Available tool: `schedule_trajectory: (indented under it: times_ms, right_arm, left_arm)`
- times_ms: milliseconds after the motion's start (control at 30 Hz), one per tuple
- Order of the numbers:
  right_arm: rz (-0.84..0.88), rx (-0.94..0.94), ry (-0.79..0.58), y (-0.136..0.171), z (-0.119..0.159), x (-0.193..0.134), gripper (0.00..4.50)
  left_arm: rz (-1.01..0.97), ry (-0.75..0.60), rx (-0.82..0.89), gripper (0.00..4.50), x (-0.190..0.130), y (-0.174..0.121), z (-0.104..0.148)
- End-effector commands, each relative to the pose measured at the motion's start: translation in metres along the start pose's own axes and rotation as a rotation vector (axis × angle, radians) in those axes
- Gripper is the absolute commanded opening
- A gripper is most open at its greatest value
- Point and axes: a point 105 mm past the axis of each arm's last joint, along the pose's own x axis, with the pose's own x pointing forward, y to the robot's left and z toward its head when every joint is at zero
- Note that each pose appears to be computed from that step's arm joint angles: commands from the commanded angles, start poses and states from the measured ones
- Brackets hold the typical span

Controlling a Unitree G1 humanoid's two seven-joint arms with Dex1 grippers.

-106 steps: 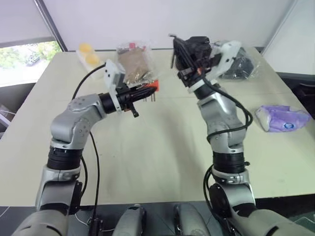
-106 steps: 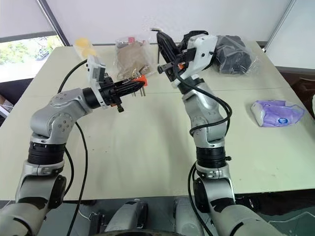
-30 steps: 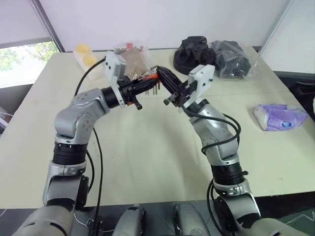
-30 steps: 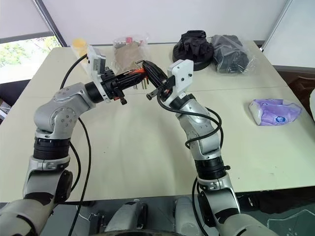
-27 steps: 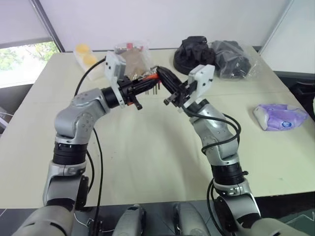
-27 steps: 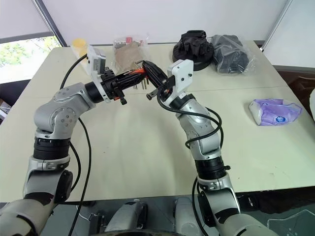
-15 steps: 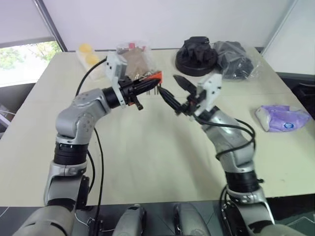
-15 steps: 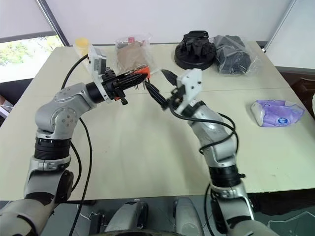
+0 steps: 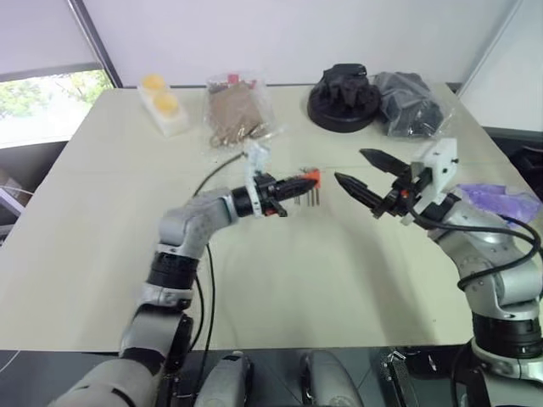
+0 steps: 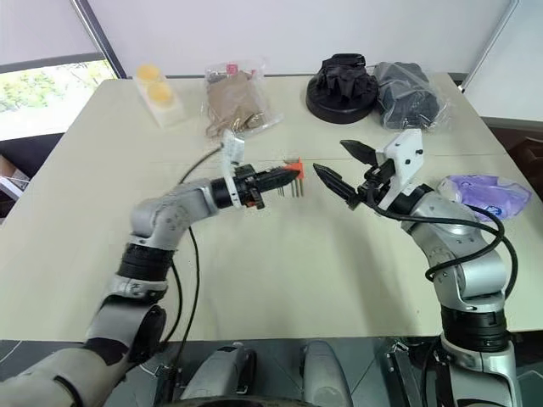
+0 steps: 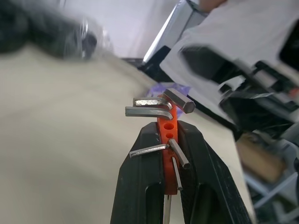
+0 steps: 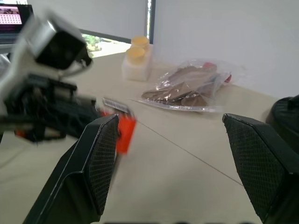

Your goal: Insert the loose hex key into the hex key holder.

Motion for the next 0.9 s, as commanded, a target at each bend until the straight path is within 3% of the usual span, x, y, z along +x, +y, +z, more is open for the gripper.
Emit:
schedule_trajectory:
  times_ms: [33, 133, 300, 333, 433, 567, 600, 900]
  right_arm:
    - [-0.037, -0.042, -0.027, -0.005, 0.011, -0.006, 3.66]
    - [-0.046, -0.052, -0.014, 0.0, 0.008, -0.009, 3.66]
    - [-0.063, -0.051, -0.007, 0.007, 0.005, -0.011, 3.66]
    - [-0.066, -0.049, -0.006, 0.008, 0.004, -0.01, 3.73]
    - [-0.071, -0.049, 0.0, 0.011, 0.002, -0.011, 3.73]
    - [-0.073, -0.045, 0.012, 0.013, -0.002, -0.012, 3.73]
    - [-0.068, -0.047, 0.018, 0.013, -0.003, -0.012, 3.73]
    - [0.1, -0.119, 0.179, 0.014, -0.019, -0.018, 3.73]
  left_arm:
    - [0.023, 0.007, -0.116, 0.0, 0.012, 0.01, -0.008]
    - [0.038, 0.059, -0.256, 0.0, 0.019, 0.016, -0.028]
    - [0.092, 0.14, -0.327, 0.0, 0.018, 0.026, -0.052]
    - [0.11, 0.163, -0.317, 0.94, 0.016, 0.029, -0.057]
    - [0.144, 0.203, -0.299, 2.15, 0.009, 0.035, -0.065]
    - [0.223, 0.215, -0.322, 4.23, -0.008, 0.051, -0.065]
    - [0.238, 0.221, -0.299, 4.43, -0.014, 0.053, -0.062]
    - [0.266, 0.295, 0.236, 4.43, -0.055, 0.059, -0.01]
